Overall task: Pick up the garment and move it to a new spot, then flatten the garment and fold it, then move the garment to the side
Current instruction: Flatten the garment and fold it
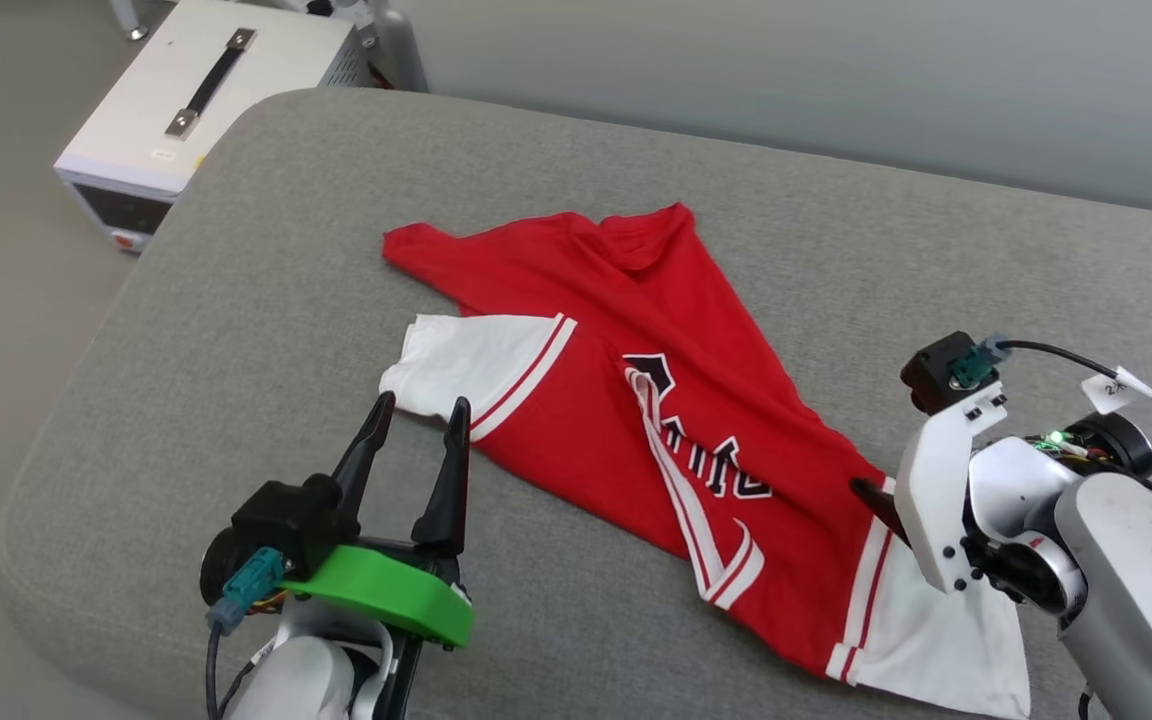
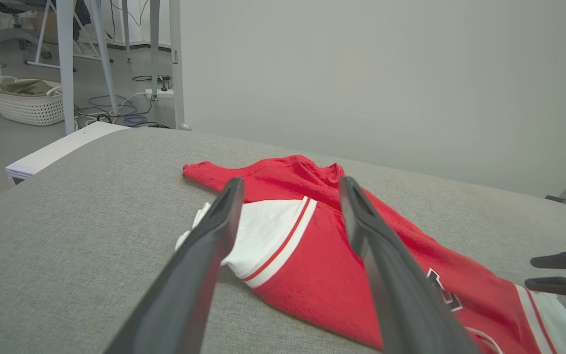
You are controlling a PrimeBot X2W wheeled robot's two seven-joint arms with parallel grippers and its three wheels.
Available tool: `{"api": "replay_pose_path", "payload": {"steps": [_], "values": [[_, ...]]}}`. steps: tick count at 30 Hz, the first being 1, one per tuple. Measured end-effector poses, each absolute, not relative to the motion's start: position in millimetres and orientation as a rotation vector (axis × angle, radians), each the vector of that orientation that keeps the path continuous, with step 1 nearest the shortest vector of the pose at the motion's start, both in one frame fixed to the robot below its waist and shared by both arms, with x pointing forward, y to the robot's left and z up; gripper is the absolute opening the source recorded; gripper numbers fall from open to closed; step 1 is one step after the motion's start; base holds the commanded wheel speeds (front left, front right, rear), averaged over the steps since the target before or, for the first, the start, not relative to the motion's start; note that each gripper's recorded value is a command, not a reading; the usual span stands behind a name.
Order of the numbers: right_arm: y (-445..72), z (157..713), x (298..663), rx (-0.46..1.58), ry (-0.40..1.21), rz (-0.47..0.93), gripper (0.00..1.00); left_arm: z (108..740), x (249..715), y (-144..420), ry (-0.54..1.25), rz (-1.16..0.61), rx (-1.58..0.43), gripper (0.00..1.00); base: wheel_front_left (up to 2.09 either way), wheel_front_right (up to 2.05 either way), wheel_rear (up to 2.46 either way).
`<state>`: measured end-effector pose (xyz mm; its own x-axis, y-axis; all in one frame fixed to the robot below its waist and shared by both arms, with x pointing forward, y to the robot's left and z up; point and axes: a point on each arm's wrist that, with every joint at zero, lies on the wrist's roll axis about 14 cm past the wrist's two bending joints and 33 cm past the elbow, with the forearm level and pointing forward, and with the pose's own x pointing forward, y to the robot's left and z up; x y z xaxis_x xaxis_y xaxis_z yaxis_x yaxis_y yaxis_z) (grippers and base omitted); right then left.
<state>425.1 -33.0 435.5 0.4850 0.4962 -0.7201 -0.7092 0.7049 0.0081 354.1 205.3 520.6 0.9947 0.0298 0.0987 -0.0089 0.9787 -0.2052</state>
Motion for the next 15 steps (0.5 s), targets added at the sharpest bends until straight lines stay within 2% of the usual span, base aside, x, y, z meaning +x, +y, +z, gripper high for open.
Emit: {"api": "replay_pose_path", "payload": {"steps": [6,14,15], "values": [[-22.0,403.5,437.8,-0.363,0.869,0.775,1.00,510.8,347.5,225.2,-0.078,0.095,-0.203,1.00,0.00,0.00,0.00],[-2.0,378.3,443.6,-0.362,0.917,0.826,1.00,503.0,337.9,250.3,-0.056,0.170,-0.171,1.00,0.00,0.00,0.00],[-1.4,375.6,443.3,-0.358,0.927,0.828,0.61,502.5,337.6,251.5,-0.055,0.176,-0.170,1.00,0.00,0.00,0.00]]}}
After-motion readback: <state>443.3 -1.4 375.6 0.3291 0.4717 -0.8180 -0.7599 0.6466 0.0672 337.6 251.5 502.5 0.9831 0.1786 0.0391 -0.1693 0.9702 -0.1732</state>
